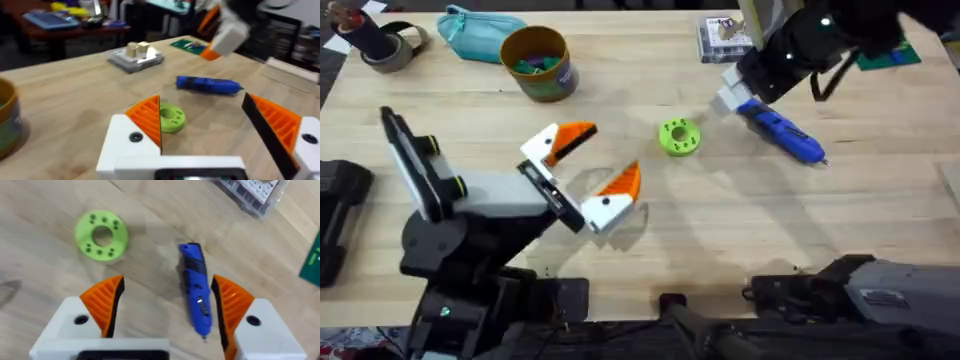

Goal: Pick up the gripper from the table and insert it into the empty holder that is missing its gripper. Then pick up a screw, insert it into the mounting hole, and use the screwdriver to tighten it. Finally, clean up the table by picking up the vegetable and placing it into the bucket.

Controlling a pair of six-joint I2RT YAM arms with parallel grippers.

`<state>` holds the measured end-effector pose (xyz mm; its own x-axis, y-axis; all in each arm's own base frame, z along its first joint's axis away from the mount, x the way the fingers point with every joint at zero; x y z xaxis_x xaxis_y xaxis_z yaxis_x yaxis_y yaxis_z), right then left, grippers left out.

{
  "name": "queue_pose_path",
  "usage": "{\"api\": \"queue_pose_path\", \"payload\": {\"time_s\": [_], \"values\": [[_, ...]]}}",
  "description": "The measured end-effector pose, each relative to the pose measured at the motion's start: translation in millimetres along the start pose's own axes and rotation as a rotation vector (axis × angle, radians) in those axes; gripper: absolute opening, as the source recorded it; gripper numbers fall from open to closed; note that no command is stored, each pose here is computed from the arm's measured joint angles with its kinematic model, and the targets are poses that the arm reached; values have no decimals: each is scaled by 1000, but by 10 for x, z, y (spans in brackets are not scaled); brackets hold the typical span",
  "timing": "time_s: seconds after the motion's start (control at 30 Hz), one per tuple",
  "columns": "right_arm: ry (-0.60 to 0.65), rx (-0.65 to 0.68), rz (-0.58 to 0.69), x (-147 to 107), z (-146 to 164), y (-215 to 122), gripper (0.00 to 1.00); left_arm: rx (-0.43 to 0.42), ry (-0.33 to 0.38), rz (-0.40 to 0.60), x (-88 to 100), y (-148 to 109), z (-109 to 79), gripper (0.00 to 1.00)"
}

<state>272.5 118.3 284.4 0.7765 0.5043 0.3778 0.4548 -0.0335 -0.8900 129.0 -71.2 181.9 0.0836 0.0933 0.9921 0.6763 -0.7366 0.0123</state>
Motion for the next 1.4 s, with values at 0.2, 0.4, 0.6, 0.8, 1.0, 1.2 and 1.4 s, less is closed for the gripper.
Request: {"api": "queue_pose_path", "payload": {"time_s": [0.2, 0.4, 0.6, 0.8, 1.0, 1.2, 1.4], "values": [[168, 90, -122, -60, 115, -393, 995, 221, -83, 84, 357, -47, 98, 986], [254, 136, -141, -163, 106, -560, 995, 481, -130, 329, 798, -103, 233, 986], [279, 146, -77, -236, 128, -526, 995, 780, -153, 685, 820, -133, 529, 987], [282, 146, -74, -235, 130, -521, 995, 835, -133, 789, 714, -96, 647, 987], [282, 146, -74, -235, 130, -521, 995, 835, -133, 789, 714, -96, 647, 987], [282, 146, -74, -235, 130, -521, 995, 835, -133, 789, 714, -96, 647, 987], [282, 146, -74, -235, 130, -521, 995, 835, -133, 789, 714, -96, 647, 987]]}}
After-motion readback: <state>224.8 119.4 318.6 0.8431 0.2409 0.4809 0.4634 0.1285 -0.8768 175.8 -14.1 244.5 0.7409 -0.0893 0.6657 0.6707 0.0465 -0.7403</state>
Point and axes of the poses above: each hand's point on the last joint's axis, 136 mm out from that joint toward the fingers, its own y axis out along the fingers, its own z axis along the line the jaws close on, x = y × z, the point moved 9 cm from there along -y, back along the fingers, and after that the axes turned 4 degrees about y, right-handed, at the moved point
